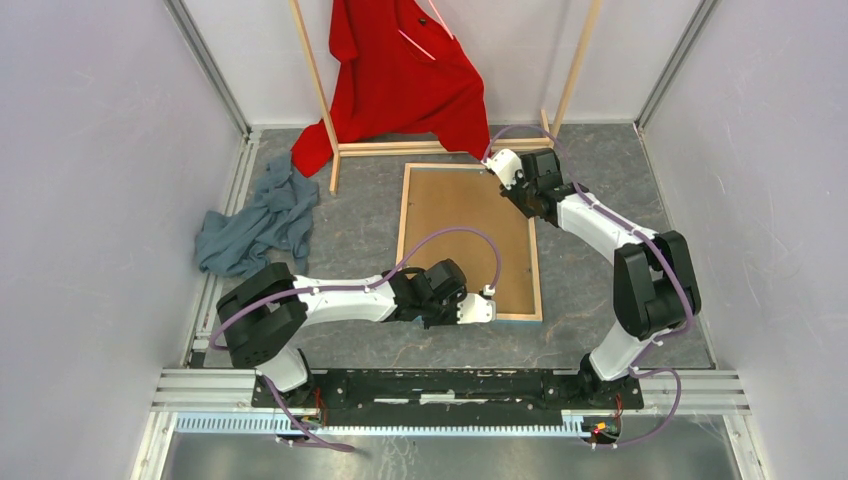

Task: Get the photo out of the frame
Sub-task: Release the photo frame item from the photo frame.

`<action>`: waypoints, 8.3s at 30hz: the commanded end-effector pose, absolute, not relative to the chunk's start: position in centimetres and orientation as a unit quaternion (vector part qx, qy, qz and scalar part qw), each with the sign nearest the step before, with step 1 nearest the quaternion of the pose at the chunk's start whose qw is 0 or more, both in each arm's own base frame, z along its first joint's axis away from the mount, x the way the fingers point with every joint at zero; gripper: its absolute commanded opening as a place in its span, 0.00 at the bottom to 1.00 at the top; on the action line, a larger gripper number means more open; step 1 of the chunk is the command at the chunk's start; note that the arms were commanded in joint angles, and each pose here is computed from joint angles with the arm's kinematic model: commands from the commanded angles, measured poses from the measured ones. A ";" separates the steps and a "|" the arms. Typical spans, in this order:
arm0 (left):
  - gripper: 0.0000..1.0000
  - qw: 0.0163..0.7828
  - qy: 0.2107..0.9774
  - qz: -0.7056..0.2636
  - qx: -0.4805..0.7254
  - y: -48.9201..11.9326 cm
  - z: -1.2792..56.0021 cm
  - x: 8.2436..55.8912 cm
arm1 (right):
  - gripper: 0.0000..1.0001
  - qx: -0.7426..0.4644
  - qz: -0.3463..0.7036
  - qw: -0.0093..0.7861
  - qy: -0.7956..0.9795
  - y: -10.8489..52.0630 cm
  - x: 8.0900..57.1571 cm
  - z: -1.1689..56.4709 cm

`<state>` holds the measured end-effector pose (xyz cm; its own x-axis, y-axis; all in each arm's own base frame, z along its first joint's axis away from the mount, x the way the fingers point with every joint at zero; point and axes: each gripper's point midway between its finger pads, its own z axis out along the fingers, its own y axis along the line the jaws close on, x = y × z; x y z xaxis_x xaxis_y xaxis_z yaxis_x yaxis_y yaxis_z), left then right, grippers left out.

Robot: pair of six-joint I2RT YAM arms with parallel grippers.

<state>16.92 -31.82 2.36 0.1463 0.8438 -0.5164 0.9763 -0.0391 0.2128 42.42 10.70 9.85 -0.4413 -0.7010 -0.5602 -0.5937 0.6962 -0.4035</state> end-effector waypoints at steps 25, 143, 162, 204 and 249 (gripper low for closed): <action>0.02 0.260 0.648 -0.149 0.700 -32.5 1.9 16.6 | 0.00 -0.396 0.013 0.353 0.847 13.2 40.0 9.9; 0.02 0.252 0.658 -0.166 0.689 -32.7 1.5 16.6 | 0.00 -0.486 0.010 0.351 0.800 9.9 28.9 10.3; 0.02 0.257 0.662 -0.165 0.685 -32.8 1.6 16.8 | 0.00 -0.496 0.029 0.323 0.805 9.7 26.9 10.5; 0.02 0.269 0.690 -0.158 0.653 -33.5 1.6 18.0 | 0.00 -0.370 0.056 0.329 0.867 9.1 28.9 11.4; 0.02 0.273 0.697 -0.169 0.642 -33.6 1.8 18.4 | 0.00 -0.362 0.040 0.354 0.861 8.2 30.2 12.2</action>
<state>18.02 -33.69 2.57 0.0473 0.8011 -0.5967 0.9864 0.0566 0.1542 30.10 8.51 12.53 -0.4899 -0.5774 -0.6532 -0.6462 0.7434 -0.1725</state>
